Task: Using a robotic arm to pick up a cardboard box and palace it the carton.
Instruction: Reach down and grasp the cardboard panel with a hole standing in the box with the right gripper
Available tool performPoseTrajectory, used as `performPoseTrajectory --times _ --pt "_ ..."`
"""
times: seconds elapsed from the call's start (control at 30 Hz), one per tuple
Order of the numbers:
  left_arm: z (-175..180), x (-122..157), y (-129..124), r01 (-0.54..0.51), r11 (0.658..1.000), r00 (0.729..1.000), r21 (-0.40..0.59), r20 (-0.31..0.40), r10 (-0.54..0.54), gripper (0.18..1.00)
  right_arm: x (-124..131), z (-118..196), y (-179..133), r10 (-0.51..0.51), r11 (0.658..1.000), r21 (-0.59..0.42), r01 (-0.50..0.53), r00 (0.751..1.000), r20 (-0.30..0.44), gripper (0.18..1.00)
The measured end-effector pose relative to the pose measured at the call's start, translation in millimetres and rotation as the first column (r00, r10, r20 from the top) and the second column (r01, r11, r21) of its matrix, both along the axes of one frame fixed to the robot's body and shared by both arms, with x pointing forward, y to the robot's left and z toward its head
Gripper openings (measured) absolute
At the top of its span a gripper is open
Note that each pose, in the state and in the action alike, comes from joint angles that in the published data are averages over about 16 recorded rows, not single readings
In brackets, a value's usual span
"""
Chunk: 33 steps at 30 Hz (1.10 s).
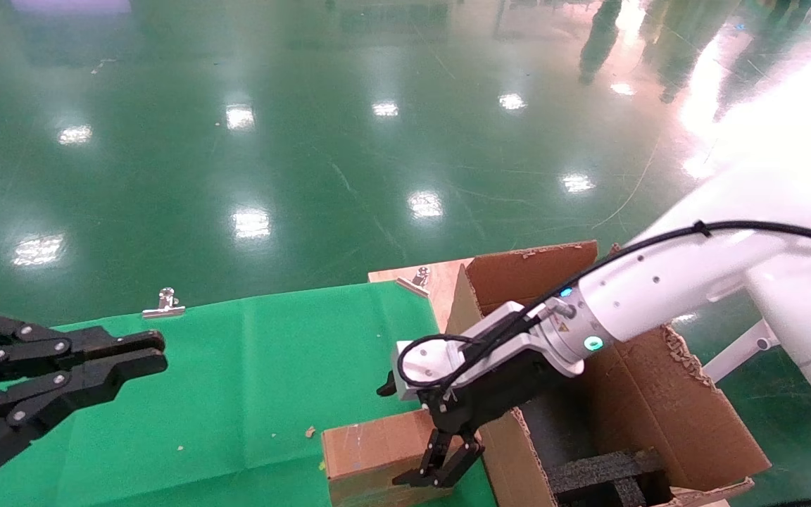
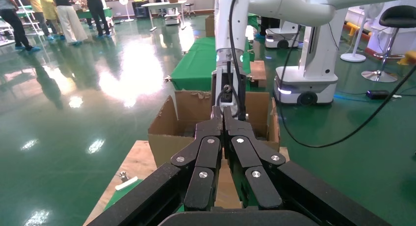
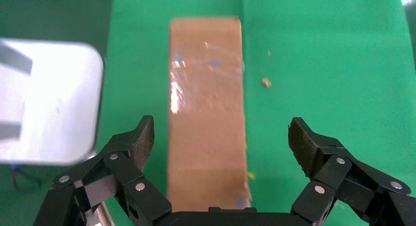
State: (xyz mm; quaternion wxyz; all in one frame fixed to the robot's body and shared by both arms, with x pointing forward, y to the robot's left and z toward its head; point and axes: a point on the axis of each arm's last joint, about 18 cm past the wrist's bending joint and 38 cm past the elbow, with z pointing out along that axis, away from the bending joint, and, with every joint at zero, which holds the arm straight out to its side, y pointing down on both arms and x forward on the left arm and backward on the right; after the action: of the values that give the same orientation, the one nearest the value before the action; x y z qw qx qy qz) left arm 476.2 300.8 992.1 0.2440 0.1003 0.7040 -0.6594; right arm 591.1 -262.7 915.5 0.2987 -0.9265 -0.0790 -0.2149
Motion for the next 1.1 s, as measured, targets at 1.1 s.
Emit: performPoseTrajectory --times 1.1 --pt "0.0 0.1 0.1 0.000 1.000 1.000 0.000 0.000 0.000 0.328 11.6 -1.2 18.8 0.029 0.980 -0.199 -0.028 1.000 -0.001 0.952"
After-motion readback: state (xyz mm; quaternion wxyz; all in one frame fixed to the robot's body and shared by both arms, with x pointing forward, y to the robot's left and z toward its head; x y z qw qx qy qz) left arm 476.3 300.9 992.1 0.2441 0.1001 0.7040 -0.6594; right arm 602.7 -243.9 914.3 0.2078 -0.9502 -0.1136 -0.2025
